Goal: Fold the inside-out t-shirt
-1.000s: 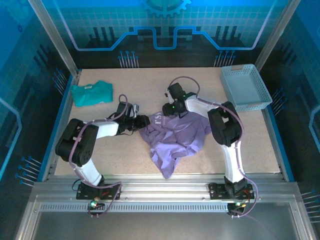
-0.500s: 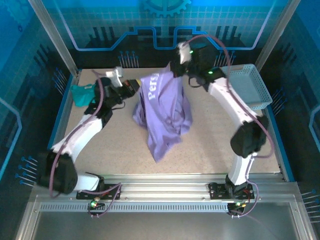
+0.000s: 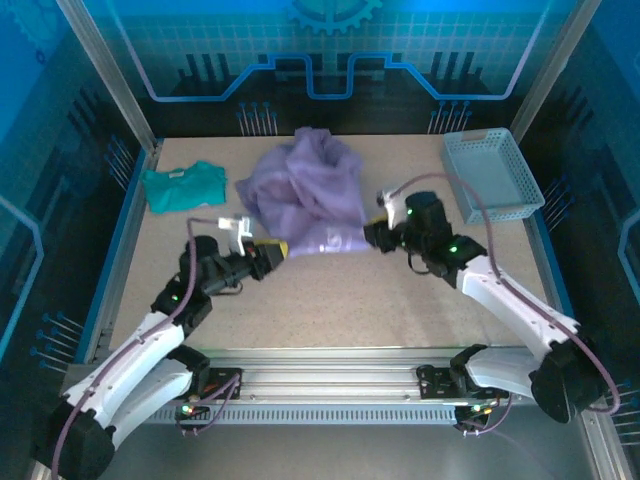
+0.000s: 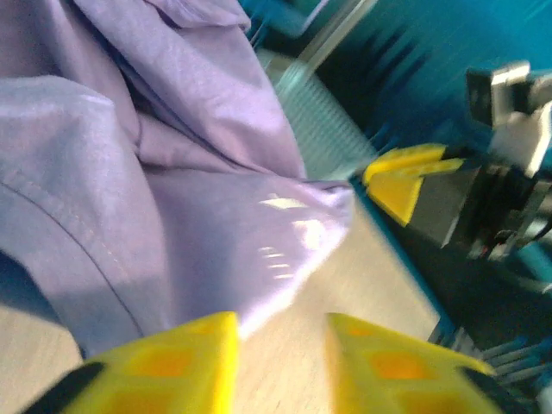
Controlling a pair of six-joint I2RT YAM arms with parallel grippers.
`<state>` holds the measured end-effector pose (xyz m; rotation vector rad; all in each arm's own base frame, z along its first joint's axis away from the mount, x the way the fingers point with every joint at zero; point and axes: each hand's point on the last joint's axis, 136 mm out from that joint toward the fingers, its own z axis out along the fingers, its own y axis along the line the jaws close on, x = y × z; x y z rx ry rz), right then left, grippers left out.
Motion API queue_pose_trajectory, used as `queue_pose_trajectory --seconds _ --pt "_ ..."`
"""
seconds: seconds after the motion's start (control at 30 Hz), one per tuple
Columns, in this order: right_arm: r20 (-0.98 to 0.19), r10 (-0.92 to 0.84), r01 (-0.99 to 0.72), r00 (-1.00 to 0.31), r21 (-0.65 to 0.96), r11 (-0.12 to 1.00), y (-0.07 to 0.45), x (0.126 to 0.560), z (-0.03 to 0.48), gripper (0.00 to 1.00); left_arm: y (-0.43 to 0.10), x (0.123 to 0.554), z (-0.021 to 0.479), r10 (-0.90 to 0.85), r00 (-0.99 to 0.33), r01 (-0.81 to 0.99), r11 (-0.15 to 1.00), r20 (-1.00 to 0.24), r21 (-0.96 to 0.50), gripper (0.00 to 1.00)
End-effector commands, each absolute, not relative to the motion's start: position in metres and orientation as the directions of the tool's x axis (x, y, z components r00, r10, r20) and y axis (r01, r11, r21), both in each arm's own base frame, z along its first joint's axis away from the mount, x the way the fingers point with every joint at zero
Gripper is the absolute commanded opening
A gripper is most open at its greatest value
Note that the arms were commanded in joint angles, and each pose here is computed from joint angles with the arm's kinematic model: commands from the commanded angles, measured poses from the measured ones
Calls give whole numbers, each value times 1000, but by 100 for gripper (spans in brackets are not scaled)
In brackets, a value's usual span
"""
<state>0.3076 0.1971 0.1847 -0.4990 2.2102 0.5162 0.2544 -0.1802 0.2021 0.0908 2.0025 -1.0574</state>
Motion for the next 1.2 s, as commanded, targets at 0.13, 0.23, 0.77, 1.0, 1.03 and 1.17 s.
queue_pose_trajectory --seconds 0.13,0.23,0.77,1.0,1.03,1.17 --pt "-760 -232 -536 -607 177 826 235 308 163 43 -152 263 168 -348 -651 224 761 -675 -609 57" --pt "-728 -347 -568 -591 70 820 267 324 149 51 -146 280 153 -349 -660 147 808 -665 -570 64" --pt "-515 -561 -580 -648 -144 802 320 433 41 66 -154 344 46 -339 -820 -64 855 -461 -515 70" --pt "-544 -523 -547 -656 -136 826 305 452 63 15 -158 348 25 -355 -827 -83 844 -435 -530 33" --pt "-562 -504 -544 -656 -111 832 301 452 73 9 -157 348 24 -357 -824 -82 844 -440 -531 25" --pt "-620 -392 -539 -680 61 840 285 439 109 0 -150 344 30 -361 -810 -73 844 -462 -532 0"
